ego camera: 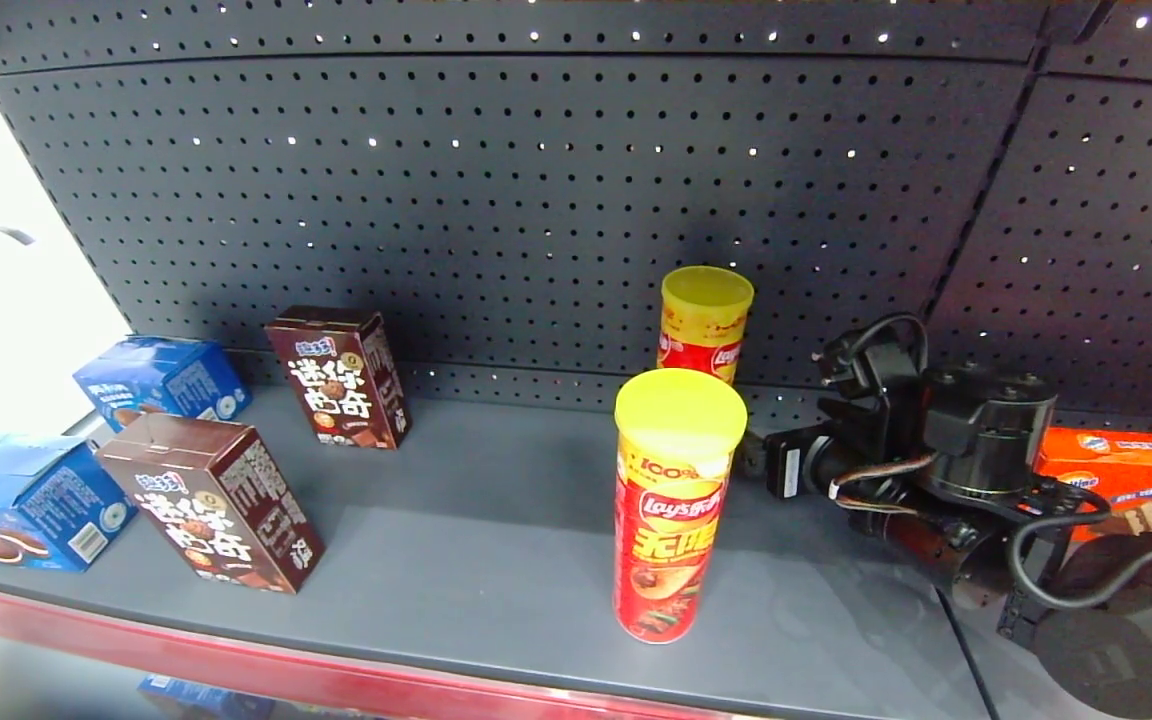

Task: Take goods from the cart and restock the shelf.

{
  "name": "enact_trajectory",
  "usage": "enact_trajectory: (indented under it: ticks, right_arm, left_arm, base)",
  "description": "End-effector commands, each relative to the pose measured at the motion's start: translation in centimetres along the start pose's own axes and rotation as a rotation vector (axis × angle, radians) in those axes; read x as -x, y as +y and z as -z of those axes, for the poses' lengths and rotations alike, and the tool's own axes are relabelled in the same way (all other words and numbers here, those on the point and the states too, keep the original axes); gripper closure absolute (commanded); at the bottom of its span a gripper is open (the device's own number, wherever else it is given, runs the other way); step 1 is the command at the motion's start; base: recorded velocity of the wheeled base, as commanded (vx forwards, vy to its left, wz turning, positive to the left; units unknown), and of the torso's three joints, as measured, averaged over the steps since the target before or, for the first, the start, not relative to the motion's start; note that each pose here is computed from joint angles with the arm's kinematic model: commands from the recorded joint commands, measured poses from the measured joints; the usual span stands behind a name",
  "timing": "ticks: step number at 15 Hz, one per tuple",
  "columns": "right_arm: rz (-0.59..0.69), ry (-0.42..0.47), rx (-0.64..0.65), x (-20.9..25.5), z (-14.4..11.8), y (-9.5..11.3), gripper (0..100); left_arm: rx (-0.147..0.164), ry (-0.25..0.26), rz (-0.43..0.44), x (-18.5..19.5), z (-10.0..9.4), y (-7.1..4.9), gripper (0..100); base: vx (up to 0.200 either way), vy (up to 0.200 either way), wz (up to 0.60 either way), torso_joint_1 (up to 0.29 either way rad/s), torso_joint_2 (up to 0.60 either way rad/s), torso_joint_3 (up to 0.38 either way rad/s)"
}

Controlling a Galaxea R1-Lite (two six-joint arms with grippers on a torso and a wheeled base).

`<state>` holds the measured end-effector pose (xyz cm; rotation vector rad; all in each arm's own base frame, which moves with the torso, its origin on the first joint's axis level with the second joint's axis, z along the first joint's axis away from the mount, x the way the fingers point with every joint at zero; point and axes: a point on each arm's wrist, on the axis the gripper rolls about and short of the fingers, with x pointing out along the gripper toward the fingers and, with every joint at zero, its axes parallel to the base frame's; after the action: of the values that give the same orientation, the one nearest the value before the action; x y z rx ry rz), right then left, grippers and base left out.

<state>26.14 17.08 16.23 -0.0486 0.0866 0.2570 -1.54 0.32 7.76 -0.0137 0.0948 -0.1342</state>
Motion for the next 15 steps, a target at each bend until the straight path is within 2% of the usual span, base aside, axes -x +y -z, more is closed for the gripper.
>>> enact_trajectory:
  ticks: [1,9,15]
  right_arm:
    - [-0.007,-0.013,-0.005,0.2,-0.4,0.1,0]
    - [-0.066,-0.017,-0.003,2.0,-0.6,1.1,0]
    - [-0.094,-0.022,-0.002,0.6,-0.6,2.0,0]
  left_arm:
    - [0.000,0.001,0.000,0.0,0.0,0.0,0]
    - [0.000,0.001,0.000,0.0,0.0,0.0,0]
    - [0.000,0.001,0.000,0.0,0.0,0.0,0]
  base:
    - [0.000,0.000,0.00,0.000,0.00,0.000]
    - [0.000,0.000,0.00,0.000,0.00,0.000]
    - [0.000,0.000,0.00,0.000,0.00,0.000]
